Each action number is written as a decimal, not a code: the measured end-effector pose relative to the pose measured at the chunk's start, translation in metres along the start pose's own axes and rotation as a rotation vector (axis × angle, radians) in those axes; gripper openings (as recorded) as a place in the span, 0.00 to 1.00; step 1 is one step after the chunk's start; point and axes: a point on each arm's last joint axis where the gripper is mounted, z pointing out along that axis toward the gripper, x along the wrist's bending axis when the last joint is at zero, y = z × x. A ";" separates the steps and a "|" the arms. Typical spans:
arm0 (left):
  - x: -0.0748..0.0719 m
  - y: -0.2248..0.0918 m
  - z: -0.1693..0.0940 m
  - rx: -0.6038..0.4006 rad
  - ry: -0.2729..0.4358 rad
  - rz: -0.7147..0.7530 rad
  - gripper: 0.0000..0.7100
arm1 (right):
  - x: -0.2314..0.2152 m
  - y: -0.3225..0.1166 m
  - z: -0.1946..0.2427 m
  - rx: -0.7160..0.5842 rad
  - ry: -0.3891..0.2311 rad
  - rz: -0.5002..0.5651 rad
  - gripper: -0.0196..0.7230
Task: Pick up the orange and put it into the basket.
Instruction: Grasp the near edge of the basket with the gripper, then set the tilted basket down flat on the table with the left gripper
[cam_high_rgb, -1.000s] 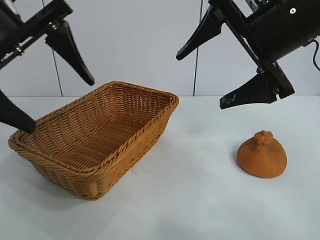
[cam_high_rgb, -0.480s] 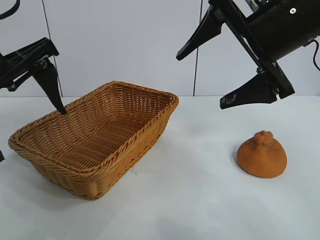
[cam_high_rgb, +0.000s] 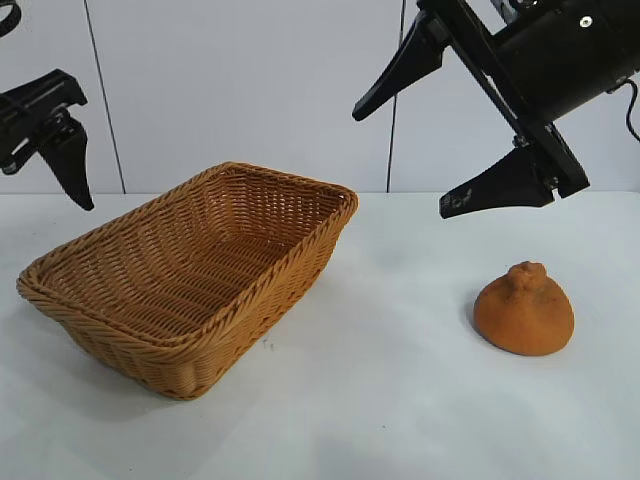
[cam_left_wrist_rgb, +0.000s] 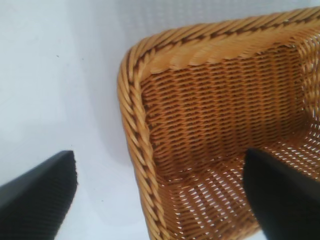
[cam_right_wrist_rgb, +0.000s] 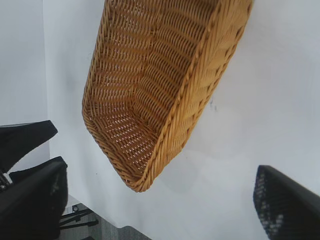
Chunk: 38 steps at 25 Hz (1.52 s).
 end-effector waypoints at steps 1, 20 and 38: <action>0.000 0.000 0.000 0.000 0.000 0.000 0.90 | 0.000 0.000 0.000 -0.001 0.000 0.000 0.96; 0.002 -0.003 0.053 0.026 0.045 0.045 0.12 | 0.000 0.000 0.000 0.001 0.000 0.000 0.96; -0.062 0.064 0.028 0.150 -0.043 0.564 0.12 | 0.000 0.000 0.000 0.003 -0.001 -0.003 0.96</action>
